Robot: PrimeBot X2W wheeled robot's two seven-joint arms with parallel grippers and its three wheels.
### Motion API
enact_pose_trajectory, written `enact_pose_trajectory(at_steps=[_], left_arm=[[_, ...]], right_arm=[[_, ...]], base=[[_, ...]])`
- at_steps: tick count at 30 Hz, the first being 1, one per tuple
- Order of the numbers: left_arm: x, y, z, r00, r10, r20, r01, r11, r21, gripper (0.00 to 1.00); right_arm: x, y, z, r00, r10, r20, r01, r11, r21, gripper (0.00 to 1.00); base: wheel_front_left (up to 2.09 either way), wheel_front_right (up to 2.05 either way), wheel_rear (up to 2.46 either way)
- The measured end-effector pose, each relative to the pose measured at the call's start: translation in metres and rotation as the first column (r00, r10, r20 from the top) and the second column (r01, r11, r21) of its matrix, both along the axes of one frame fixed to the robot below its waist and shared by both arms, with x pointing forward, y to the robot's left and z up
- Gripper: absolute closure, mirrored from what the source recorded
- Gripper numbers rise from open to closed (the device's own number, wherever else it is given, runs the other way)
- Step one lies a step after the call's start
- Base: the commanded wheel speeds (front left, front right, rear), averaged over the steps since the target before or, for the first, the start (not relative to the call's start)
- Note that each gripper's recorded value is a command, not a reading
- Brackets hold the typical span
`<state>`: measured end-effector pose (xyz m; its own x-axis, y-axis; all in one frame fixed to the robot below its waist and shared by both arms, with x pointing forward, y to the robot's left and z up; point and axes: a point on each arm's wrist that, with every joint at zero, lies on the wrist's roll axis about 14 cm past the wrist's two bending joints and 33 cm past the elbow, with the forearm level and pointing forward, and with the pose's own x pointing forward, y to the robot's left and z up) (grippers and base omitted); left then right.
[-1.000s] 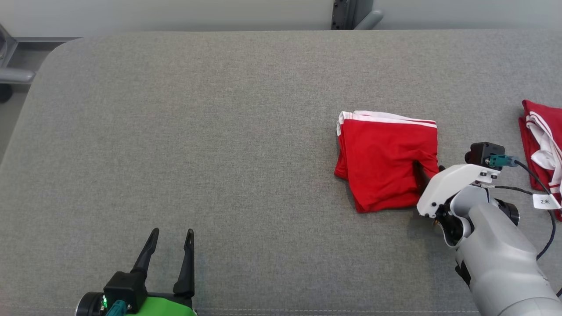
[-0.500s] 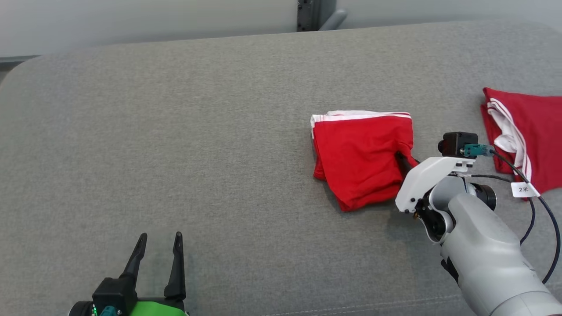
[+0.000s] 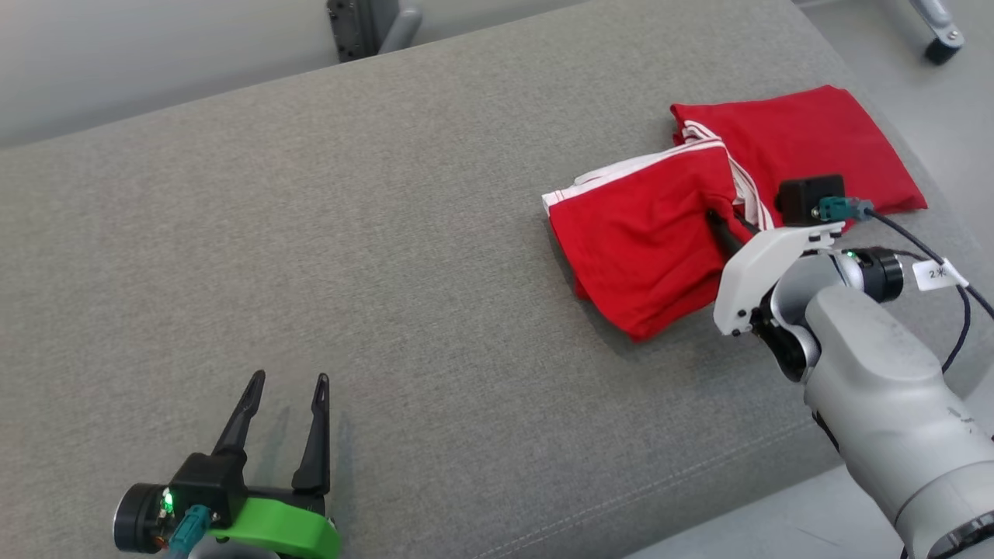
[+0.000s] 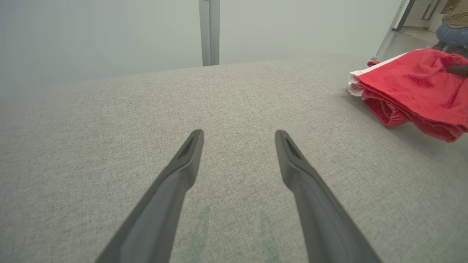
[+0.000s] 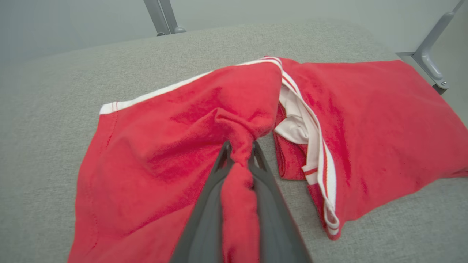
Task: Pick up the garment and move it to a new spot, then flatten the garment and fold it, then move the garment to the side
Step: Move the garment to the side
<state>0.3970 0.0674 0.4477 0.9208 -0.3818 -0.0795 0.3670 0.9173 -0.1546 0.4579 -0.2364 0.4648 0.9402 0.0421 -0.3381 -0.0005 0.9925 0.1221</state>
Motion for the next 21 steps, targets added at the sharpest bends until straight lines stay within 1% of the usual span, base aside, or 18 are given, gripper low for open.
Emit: enact_pose_trajectory(at_steps=[1, 5, 9, 12, 15, 18, 20, 21], left_arm=[[0.004, -0.006, 0.000, 1.000, -0.021, 0.003, 0.021, 1.000, 0.004, 0.00], [0.014, -0.020, -0.008, 0.997, -0.071, -0.006, 0.071, 0.997, 0.006, 0.00], [0.017, -0.020, -0.025, 0.996, -0.078, -0.047, 0.079, 0.997, 0.013, 0.00], [0.017, -0.015, -0.033, 0.995, -0.066, -0.069, 0.067, 0.998, 0.016, 0.00], [0.016, -0.009, -0.037, 0.995, -0.053, -0.082, 0.055, 0.998, 0.021, 0.00], [0.017, -0.007, -0.039, 0.995, -0.047, -0.086, 0.049, 0.999, 0.022, 0.00], [0.019, -0.003, -0.040, 0.996, -0.035, -0.087, 0.037, 0.999, 0.024, 0.00], [0.019, 0.000, -0.041, 0.996, -0.029, -0.089, 0.031, 0.999, 0.026, 0.00]], right_arm=[[0.000, -0.007, 0.003, 1.000, 0.003, 0.000, -0.003, 0.999, -0.040, 1.00], [0.008, -0.032, 0.014, 1.000, -0.008, 0.006, 0.009, 0.991, -0.132, 1.00], [0.020, -0.060, 0.025, 0.999, -0.031, 0.007, 0.032, 0.979, -0.201, 1.00], [0.023, -0.086, 0.028, 0.998, -0.067, -0.013, 0.062, 0.968, -0.244, 1.00], [0.023, -0.110, 0.027, 0.993, -0.108, -0.045, 0.091, 0.955, -0.284, 1.00], [0.017, -0.136, 0.017, 0.983, -0.164, -0.087, 0.127, 0.938, -0.324, 1.00], [0.012, -0.156, 0.006, 0.971, -0.209, -0.113, 0.155, 0.918, -0.366, 1.00], [0.013, -0.160, 0.004, 0.970, -0.218, -0.109, 0.164, 0.913, -0.373, 1.00]], base=[[0.00, 0.00, 0.00], [0.00, 0.00, 0.00], [0.00, 0.00, 0.00], [0.00, 0.00, 0.00], [0.00, 0.00, 0.00], [0.00, 0.00, 0.00], [0.00, 0.00, 0.00], [0.00, 0.00, 0.00]])
